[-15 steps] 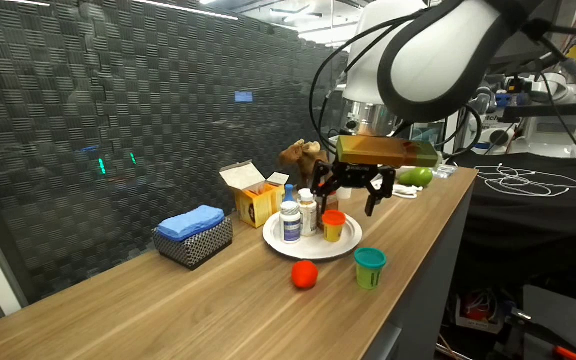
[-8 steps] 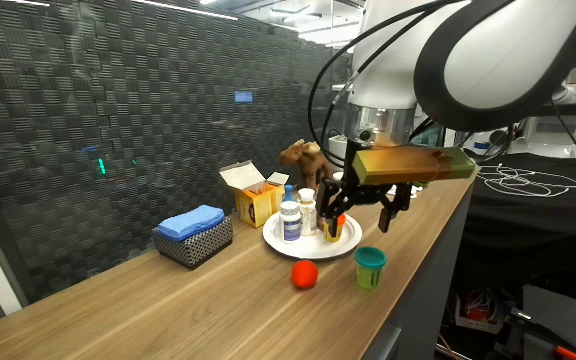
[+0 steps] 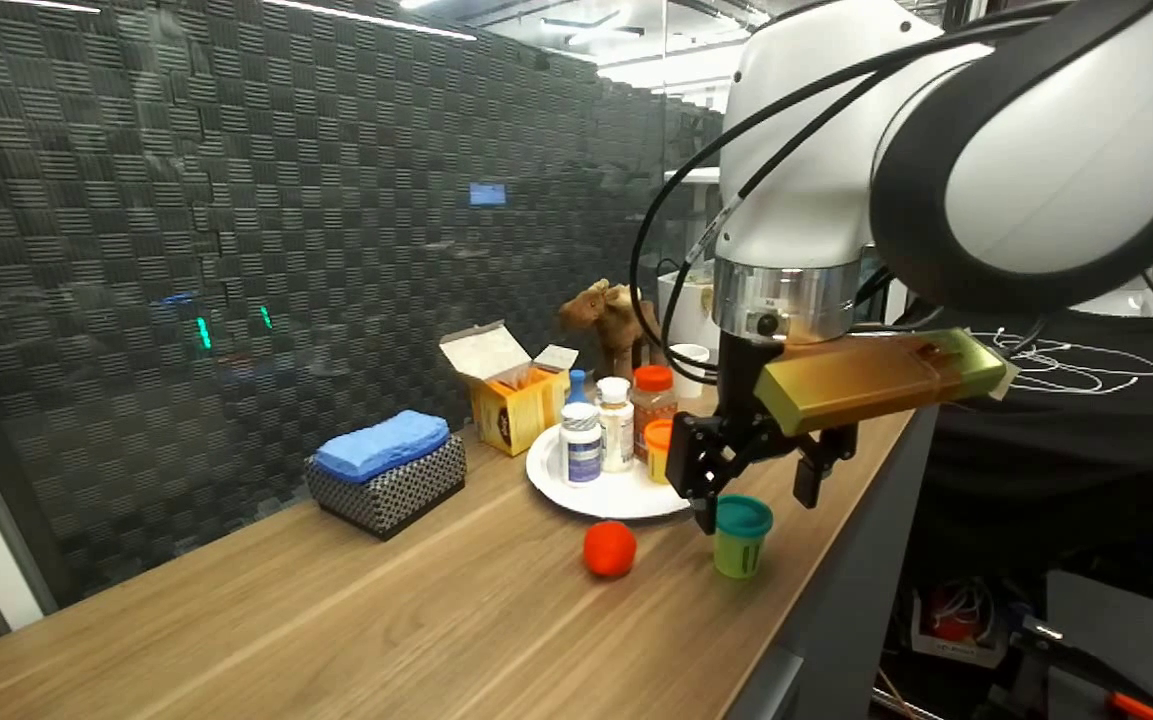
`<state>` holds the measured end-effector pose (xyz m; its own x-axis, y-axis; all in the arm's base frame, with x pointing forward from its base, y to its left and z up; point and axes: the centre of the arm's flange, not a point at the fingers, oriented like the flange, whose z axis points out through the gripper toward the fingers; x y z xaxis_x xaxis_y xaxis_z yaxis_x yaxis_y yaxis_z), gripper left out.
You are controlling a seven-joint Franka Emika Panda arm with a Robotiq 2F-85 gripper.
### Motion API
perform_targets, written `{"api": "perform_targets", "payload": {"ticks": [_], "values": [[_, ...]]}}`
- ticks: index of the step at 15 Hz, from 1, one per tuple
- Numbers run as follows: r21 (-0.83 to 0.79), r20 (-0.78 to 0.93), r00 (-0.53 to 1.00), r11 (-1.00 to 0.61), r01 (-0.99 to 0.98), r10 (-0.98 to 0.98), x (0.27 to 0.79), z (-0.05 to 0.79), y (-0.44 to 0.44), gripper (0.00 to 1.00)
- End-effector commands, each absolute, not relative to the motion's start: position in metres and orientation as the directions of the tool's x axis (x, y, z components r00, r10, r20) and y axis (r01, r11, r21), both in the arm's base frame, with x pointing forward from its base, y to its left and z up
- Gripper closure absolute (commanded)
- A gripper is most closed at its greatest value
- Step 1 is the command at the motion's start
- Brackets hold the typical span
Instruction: Pick up the bottles and small containers from the table and put them on the white plate.
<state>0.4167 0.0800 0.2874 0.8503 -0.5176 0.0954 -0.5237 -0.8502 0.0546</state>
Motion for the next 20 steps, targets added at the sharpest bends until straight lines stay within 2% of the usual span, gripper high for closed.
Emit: {"api": "perform_targets", "payload": {"ticks": [1, 4, 7, 8, 9, 13, 20], "values": [[0.01, 0.141, 0.865, -0.873, -0.488, -0.481, 0.412, 0.292, 0.076, 0.0], [-0.021, 0.154, 0.87, -0.882, -0.471, -0.468, 0.417, 0.291, 0.075, 0.0], [-0.033, 0.155, 0.873, -0.885, -0.464, -0.463, 0.422, 0.289, 0.072, 0.24], [-0.034, 0.148, 0.874, -0.886, -0.463, -0.463, 0.422, 0.288, 0.072, 0.22], [-0.032, 0.144, 0.874, -0.885, -0.464, -0.463, 0.421, 0.287, 0.071, 0.37], [-0.035, 0.131, 0.876, -0.885, -0.464, -0.465, 0.421, 0.286, 0.069, 0.7], [-0.067, 0.123, 0.848, -0.857, -0.511, -0.515, 0.436, 0.318, 0.071, 0.71]]}}
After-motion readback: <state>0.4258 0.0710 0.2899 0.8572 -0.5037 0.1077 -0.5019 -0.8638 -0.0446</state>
